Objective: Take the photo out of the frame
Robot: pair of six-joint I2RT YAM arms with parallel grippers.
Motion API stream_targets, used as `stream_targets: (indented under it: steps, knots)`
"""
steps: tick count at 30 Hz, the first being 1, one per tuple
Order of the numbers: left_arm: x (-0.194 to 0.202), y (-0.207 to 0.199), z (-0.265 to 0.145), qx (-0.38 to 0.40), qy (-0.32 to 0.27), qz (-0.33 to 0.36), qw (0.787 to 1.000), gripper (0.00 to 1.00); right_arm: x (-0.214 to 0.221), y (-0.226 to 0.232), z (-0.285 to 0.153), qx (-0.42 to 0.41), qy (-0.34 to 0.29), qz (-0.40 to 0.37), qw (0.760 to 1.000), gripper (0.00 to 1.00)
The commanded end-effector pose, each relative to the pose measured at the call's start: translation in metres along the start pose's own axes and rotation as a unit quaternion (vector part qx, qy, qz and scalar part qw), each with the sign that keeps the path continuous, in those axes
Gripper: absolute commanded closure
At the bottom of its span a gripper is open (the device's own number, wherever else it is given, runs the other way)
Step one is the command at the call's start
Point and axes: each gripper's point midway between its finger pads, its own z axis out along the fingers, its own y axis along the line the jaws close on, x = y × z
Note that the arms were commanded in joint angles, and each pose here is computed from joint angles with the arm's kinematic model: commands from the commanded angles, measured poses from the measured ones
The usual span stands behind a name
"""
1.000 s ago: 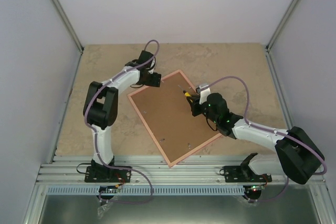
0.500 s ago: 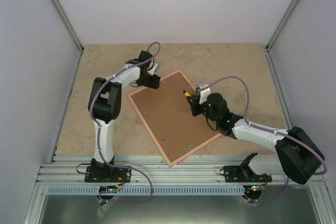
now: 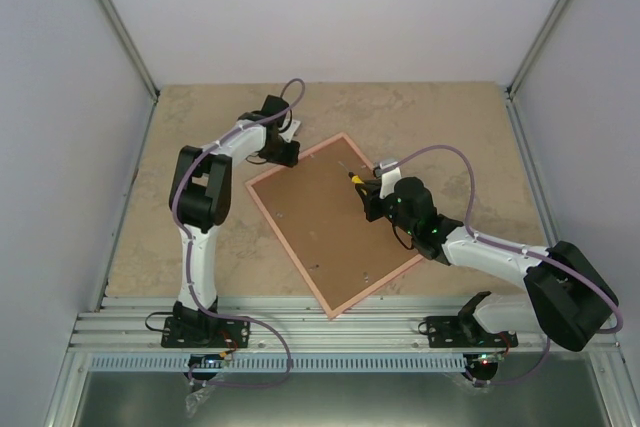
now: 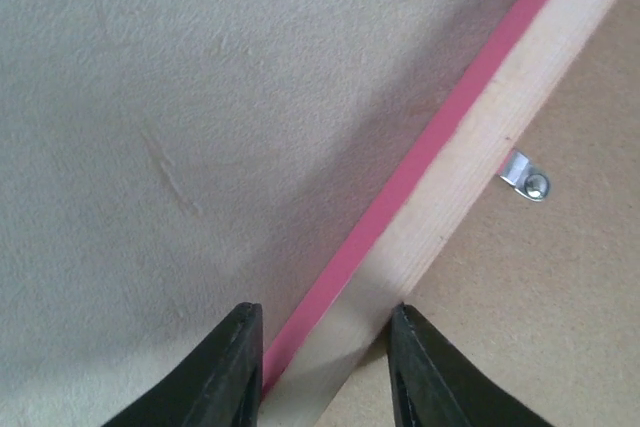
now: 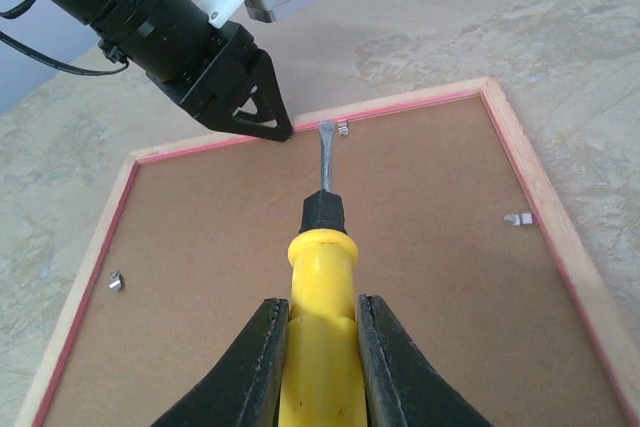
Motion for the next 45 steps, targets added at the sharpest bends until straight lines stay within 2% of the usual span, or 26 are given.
stream_targets:
  steps: [1,5,11,19,26,35,45]
  knots:
    - [0.016,-0.005,0.009,0.012,0.034,-0.016,0.999,0.69,-0.010,0.001,-0.002,-0.006,-0.019,-0.003,1.000,1.00]
    - [0.017,-0.007,0.002,0.013,0.032,-0.030,0.999,0.75,-0.010,0.002,-0.002,-0.007,-0.019,-0.003,1.000,1.00]
    - [0.025,-0.005,-0.007,0.001,0.032,-0.084,0.996,0.77,-0.010,0.004,-0.002,-0.012,-0.018,-0.003,1.000,0.99]
    - [0.070,-0.001,-0.011,-0.013,0.043,-0.159,0.986,0.78,-0.006,0.008,0.002,-0.024,-0.011,-0.002,1.000,1.00]
    - [0.099,-0.004,-0.031,-0.010,0.017,-0.221,0.975,0.78,-0.004,0.010,0.007,-0.029,-0.005,-0.005,1.000,1.00]
    - [0.148,-0.019,-0.047,0.011,0.001,-0.259,0.966,0.78,0.003,0.026,0.013,-0.062,0.012,-0.012,0.998,1.00]
    - [0.177,-0.047,-0.059,0.011,-0.006,-0.255,0.967,0.73,0.013,0.051,0.021,-0.103,0.032,-0.029,0.994,0.99]
